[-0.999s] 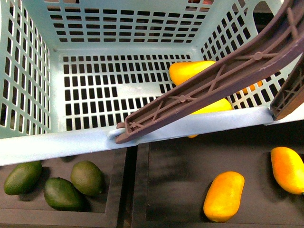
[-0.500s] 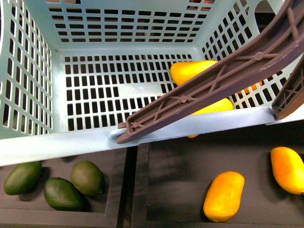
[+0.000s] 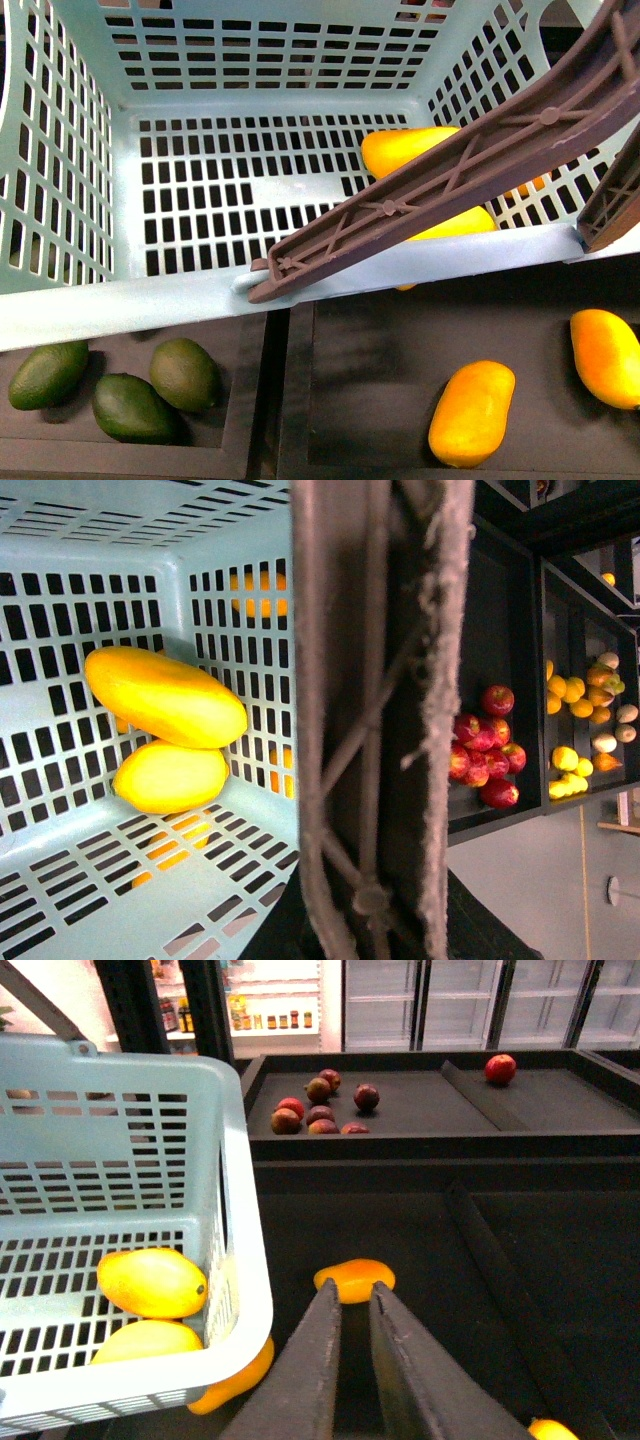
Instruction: Pick lemon and mango into basket
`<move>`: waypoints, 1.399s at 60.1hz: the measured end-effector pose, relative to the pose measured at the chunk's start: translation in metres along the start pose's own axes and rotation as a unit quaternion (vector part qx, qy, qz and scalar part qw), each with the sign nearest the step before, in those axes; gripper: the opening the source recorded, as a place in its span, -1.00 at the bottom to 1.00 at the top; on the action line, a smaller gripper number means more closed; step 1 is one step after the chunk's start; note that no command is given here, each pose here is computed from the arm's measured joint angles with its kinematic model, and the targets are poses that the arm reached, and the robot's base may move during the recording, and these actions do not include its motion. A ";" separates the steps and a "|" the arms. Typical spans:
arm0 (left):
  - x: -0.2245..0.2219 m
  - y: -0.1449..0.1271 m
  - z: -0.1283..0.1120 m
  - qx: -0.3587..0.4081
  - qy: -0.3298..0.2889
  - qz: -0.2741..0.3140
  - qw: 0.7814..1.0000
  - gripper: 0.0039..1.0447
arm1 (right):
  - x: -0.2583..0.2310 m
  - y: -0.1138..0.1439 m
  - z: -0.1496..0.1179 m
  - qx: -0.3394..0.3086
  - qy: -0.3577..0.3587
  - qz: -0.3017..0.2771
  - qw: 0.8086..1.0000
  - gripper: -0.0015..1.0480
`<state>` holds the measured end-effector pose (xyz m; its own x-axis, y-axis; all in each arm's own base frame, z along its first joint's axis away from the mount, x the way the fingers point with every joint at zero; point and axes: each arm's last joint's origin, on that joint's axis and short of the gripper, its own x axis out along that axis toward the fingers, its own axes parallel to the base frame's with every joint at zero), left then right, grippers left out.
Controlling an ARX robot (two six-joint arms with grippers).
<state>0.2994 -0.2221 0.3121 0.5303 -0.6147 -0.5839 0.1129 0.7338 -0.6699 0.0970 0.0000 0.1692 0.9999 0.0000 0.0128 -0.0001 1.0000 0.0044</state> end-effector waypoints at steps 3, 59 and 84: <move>0.000 0.000 0.000 0.000 0.000 0.000 1.000 -0.90 | 0.000 0.000 0.000 0.000 0.000 0.000 1.000 -0.37; 0.002 0.000 -0.001 -0.001 0.002 0.001 1.000 -0.90 | 0.000 0.000 0.000 0.000 0.001 -0.001 1.000 0.83; 0.002 0.001 -0.001 -0.002 0.006 -0.002 1.000 -0.90 | 0.000 0.000 0.000 0.000 0.000 0.000 1.000 0.83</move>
<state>0.3000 -0.2229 0.3104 0.5196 -0.6213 -0.5864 0.1124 0.7302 -0.6740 0.0968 0.0001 0.1691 0.9999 0.0008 0.0120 -0.0008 1.0000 0.0036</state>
